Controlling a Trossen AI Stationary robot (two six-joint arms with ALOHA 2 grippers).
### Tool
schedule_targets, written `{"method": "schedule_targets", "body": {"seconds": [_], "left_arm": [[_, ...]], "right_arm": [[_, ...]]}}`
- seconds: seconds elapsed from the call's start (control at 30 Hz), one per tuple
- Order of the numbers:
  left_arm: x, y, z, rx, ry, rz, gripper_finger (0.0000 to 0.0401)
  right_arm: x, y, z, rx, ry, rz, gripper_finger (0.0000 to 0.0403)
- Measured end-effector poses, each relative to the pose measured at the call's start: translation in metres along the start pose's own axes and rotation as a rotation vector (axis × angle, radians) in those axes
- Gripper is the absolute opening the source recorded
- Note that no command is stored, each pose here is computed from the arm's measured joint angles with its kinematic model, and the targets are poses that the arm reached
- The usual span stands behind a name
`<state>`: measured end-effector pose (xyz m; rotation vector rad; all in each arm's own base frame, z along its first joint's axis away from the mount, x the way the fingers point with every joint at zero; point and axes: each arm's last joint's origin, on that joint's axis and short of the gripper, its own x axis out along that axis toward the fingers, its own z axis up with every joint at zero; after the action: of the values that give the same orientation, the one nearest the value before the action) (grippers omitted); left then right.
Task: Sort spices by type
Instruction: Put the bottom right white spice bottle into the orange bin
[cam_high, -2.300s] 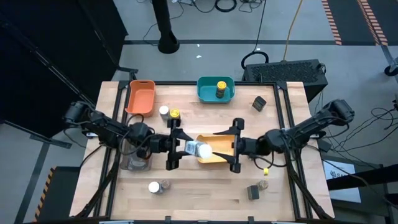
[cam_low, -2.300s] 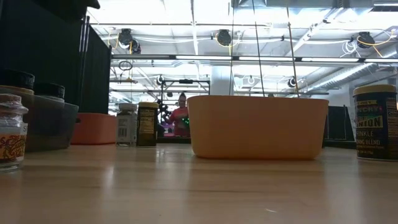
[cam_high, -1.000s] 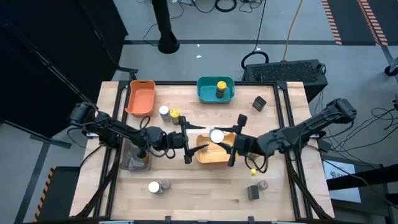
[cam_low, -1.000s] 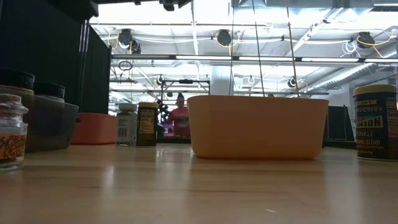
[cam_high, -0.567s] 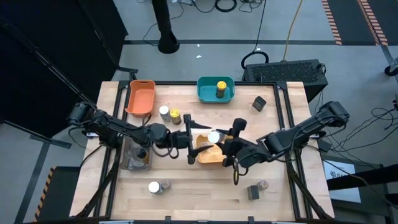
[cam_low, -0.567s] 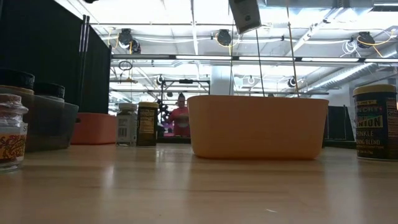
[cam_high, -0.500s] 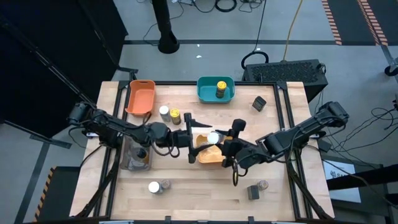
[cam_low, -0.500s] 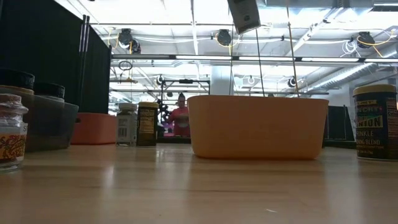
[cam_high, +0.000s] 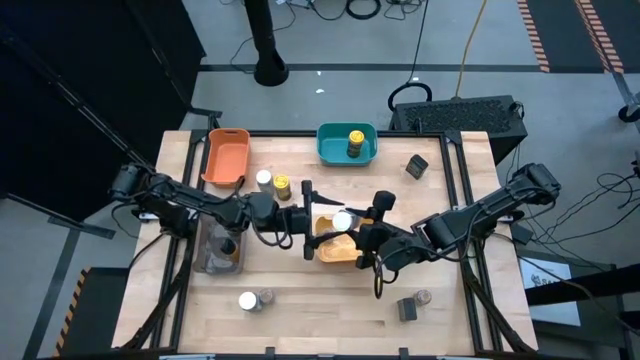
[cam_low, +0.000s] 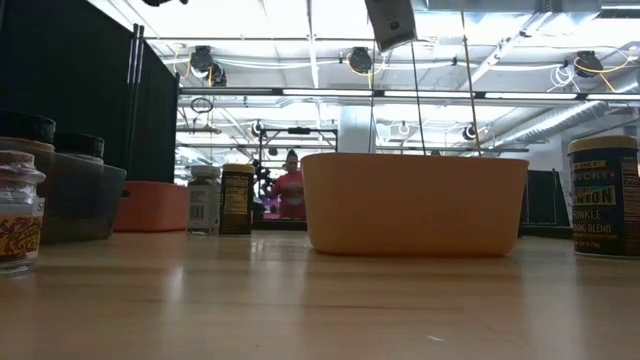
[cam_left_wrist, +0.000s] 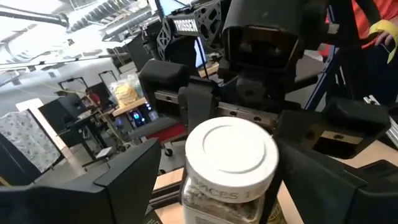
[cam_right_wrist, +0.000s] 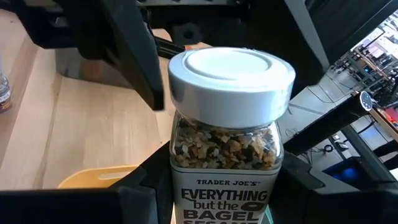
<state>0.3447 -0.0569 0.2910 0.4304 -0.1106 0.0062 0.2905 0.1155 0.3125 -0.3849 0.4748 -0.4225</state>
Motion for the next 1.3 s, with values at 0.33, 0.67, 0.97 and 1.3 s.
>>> {"method": "schedule_targets", "body": {"seconds": [0.33,0.67,0.97,1.3], "left_arm": [[0.009,0.0,-0.011,0.0,-0.038,0.001,0.0313],[0.009,-0.001,-0.01,0.001,-0.051,-0.013,0.0228],[0.008,-0.004,-0.007,-0.005,-0.051,0.033,0.0213],[-0.006,0.022,0.007,-0.052,0.067,0.286,0.0213]], "right_arm": [[0.0,0.0,0.001,0.005,-0.008,0.0,0.0163],[0.0,0.0,0.001,0.005,-0.008,0.001,0.0163],[0.0,0.0,0.002,0.011,-0.013,0.011,0.0163],[-0.014,-0.025,0.011,0.131,-0.066,-0.054,0.0382]]}}
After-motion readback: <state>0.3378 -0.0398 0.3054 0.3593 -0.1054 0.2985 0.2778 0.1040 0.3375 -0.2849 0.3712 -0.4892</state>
